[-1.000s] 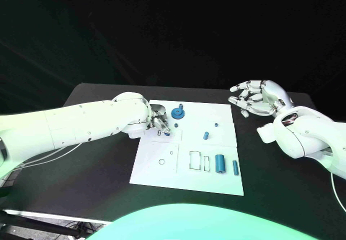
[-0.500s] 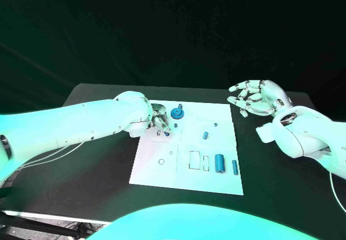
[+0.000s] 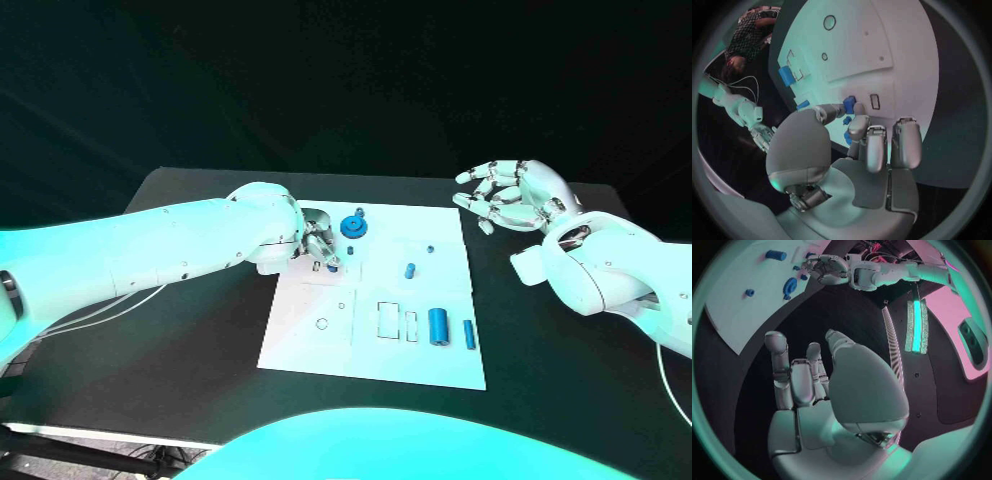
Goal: Assemble the parts on the task board
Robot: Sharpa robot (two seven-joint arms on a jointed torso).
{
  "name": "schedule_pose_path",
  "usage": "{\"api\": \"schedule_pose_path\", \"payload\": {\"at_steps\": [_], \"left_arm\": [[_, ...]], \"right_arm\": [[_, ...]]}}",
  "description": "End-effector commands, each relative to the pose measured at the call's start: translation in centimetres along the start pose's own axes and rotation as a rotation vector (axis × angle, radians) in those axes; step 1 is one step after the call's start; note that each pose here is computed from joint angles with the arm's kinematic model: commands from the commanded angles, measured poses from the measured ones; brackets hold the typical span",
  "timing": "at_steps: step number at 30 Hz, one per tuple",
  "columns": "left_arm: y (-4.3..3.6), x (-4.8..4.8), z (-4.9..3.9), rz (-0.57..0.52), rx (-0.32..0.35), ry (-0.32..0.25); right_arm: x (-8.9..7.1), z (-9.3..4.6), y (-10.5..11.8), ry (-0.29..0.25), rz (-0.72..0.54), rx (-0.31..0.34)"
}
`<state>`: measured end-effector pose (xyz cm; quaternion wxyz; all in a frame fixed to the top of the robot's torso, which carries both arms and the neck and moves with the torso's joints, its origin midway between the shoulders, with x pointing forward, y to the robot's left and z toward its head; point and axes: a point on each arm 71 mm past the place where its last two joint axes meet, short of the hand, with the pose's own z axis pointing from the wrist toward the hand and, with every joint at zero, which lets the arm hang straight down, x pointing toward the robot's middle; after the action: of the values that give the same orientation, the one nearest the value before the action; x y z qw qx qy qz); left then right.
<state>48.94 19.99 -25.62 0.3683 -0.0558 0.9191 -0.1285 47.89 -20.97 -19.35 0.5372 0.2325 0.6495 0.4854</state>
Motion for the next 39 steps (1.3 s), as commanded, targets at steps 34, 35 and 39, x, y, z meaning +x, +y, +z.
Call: {"api": "schedule_pose_path", "payload": {"at_steps": [34, 35, 39], "left_arm": [[0.46, 0.57, 0.1, 0.003, -0.006, 0.014], [0.5, 0.54, 0.09, 0.002, -0.006, 0.012], [0.59, 0.46, 0.03, -0.003, -0.007, 0.005]], "right_arm": [[-0.07, -0.09, -0.09, 0.001, -0.001, -0.012], [-0.07, -0.1, -0.1, 0.001, -0.001, -0.011], [-0.12, -0.13, -0.12, 0.0, -0.001, -0.011]]}}
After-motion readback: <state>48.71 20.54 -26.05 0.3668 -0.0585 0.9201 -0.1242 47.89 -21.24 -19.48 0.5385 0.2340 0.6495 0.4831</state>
